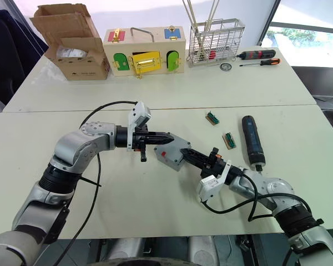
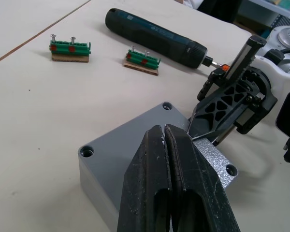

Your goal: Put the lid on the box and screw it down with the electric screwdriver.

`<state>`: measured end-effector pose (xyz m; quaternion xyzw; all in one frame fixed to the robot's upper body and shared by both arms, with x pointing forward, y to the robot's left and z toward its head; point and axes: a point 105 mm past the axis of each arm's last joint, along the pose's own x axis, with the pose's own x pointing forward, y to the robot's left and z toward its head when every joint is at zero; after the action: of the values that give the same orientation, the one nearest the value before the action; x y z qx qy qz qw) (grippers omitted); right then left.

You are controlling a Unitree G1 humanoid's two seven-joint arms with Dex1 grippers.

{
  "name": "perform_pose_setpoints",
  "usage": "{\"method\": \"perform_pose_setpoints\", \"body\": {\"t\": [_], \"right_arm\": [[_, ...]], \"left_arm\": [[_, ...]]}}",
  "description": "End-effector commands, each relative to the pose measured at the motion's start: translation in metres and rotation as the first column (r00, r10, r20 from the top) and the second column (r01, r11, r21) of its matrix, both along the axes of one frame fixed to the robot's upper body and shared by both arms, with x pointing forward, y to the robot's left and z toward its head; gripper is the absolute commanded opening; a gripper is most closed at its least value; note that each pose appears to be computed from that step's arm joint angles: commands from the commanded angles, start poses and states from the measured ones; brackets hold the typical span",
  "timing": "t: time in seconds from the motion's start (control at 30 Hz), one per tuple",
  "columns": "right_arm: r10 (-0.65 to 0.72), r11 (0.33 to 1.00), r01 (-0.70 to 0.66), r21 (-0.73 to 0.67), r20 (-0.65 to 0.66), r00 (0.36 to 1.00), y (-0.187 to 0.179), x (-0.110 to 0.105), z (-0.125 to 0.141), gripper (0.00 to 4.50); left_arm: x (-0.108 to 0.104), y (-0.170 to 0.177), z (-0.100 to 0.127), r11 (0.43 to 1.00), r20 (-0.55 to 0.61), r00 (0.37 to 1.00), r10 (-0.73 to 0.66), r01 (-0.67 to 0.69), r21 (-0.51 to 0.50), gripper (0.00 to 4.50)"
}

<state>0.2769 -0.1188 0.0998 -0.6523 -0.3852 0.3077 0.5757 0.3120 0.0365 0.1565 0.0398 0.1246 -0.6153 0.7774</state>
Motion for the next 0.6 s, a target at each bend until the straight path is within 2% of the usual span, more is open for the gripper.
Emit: {"method": "perform_pose_setpoints", "body": {"t": [0.03, 0.47, 0.57, 0.6], "right_arm": [[-0.002, 0.999, 0.000, -0.039, -0.039, 0.999, -0.002, -0.002, -0.011, 0.10], [0.006, 0.998, -0.009, -0.054, -0.064, 0.998, -0.006, -0.009, -0.019, 0.10], [0.004, 0.999, -0.007, -0.050, -0.069, 0.998, -0.005, -0.008, -0.020, 0.10], [-0.001, 0.999, -0.002, -0.045, -0.073, 0.997, -0.006, -0.008, -0.020, 1.16]], "left_arm": [[-0.004, -0.001, 0.005, 1.000, 0.023, 1.000, -0.015, 0.015, -0.008, 0.02], [-0.013, -0.007, -0.011, 0.997, 0.023, 0.998, -0.054, 0.053, 0.051, 0.02], [-0.012, -0.007, -0.022, 0.994, 0.026, 0.999, -0.048, 0.045, 0.103, 0.02], [-0.013, -0.006, -0.028, 0.990, 0.023, 0.998, -0.053, 0.050, 0.132, 0.00]]}}
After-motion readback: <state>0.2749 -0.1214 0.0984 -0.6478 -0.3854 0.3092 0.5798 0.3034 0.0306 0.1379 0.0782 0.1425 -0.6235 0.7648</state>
